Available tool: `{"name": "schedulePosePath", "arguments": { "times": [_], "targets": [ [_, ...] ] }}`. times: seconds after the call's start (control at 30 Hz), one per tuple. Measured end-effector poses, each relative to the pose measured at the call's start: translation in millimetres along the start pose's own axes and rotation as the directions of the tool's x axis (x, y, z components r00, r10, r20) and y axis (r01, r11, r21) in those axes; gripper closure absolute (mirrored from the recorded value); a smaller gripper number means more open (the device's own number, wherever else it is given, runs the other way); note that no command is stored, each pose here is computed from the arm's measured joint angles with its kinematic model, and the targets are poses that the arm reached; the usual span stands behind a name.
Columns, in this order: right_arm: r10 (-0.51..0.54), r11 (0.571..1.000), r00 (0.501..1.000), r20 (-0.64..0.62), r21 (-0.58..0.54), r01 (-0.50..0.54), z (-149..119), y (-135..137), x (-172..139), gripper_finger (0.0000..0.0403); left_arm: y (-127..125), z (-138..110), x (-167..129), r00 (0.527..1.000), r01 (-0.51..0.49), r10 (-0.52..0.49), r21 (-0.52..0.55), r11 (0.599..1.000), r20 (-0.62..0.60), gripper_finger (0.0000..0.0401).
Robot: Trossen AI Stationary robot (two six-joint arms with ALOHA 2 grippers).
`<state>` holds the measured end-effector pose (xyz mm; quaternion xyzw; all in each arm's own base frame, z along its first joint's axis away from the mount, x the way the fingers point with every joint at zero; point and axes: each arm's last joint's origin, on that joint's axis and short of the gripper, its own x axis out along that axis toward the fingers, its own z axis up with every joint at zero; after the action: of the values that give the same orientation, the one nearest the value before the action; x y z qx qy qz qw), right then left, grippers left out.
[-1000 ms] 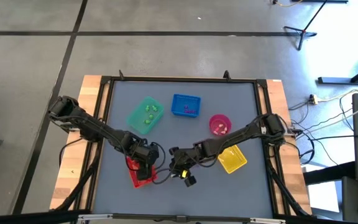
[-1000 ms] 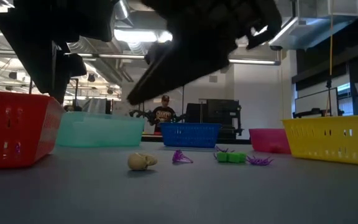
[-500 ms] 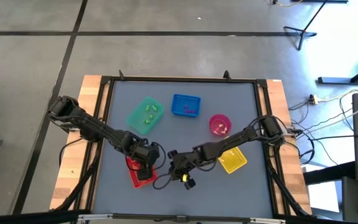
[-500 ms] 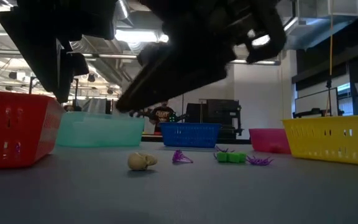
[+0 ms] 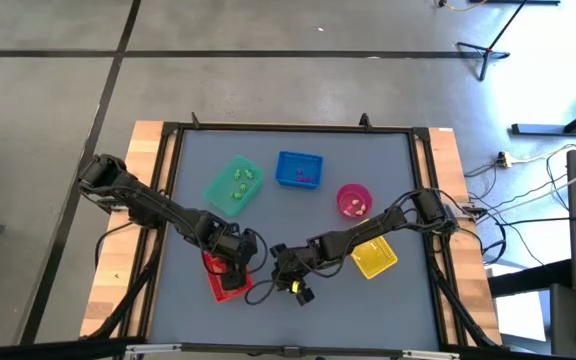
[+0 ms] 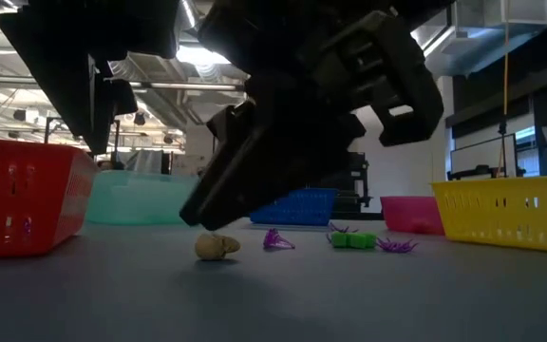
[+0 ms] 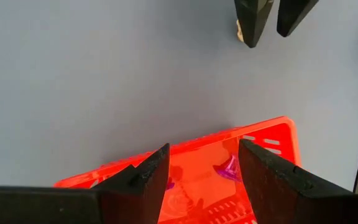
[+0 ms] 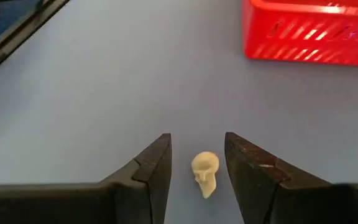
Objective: Sort Halloween decoration
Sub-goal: Put the yellow skull toy into the red bin
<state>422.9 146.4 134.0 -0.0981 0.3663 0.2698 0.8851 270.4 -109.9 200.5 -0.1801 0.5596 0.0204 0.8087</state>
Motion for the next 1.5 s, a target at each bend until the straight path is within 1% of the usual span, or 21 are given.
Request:
{"name": "schedulePosePath", "arguments": {
  "times": [0.17, 0.53, 0.63, 0.77, 1.0, 1.13, 1.37, 1.5],
  "targets": [
    [-0.013, 1.000, 0.999, -0.030, 0.005, 0.013, -3, 0, 0, 0.0256, 0, 0, 0, 1.000, 0.002, -0.002, 0.000, 1.000, 0.003, 0.0225],
    [-0.030, 1.000, 0.999, -0.038, 0.005, 0.030, -5, -1, 2, 0.0256, -1, 1, 0, 1.000, 0.005, -0.005, 0.000, 1.000, 0.007, 0.0225],
    [-0.012, 0.999, 0.998, -0.057, 0.030, 0.014, -10, -1, 8, 0.0256, -1, 1, 0, 1.000, 0.006, -0.006, 0.000, 1.000, 0.008, 0.0225],
    [0.011, 0.997, 0.999, -0.043, 0.073, -0.008, -12, -4, 11, 0.0256, -1, 2, 0, 1.000, 0.011, -0.011, 0.000, 1.000, 0.017, 0.0225],
    [0.034, 0.995, 0.999, -0.037, 0.091, -0.030, -14, -9, 12, 0.0257, -2, 3, 0, 0.999, 0.017, -0.017, 0.001, 1.000, 0.030, 0.0225],
    [0.031, 0.996, 0.999, -0.039, 0.090, -0.028, -14, -9, 12, 0.0277, -2, 3, 0, 0.999, 0.017, -0.017, 0.001, 1.000, 0.030, 0.0225],
    [0.031, 0.995, 0.999, -0.041, 0.091, -0.027, -15, -9, 12, 0.0342, -2, 3, 0, 0.999, 0.017, -0.017, 0.001, 1.000, 0.030, 0.0225],
    [0.032, 0.995, 0.999, -0.042, 0.095, -0.028, -15, -9, 12, 0.0356, -2, 3, 0, 0.999, 0.017, -0.017, 0.000, 1.000, 0.030, 0.0225]
  ]
}}
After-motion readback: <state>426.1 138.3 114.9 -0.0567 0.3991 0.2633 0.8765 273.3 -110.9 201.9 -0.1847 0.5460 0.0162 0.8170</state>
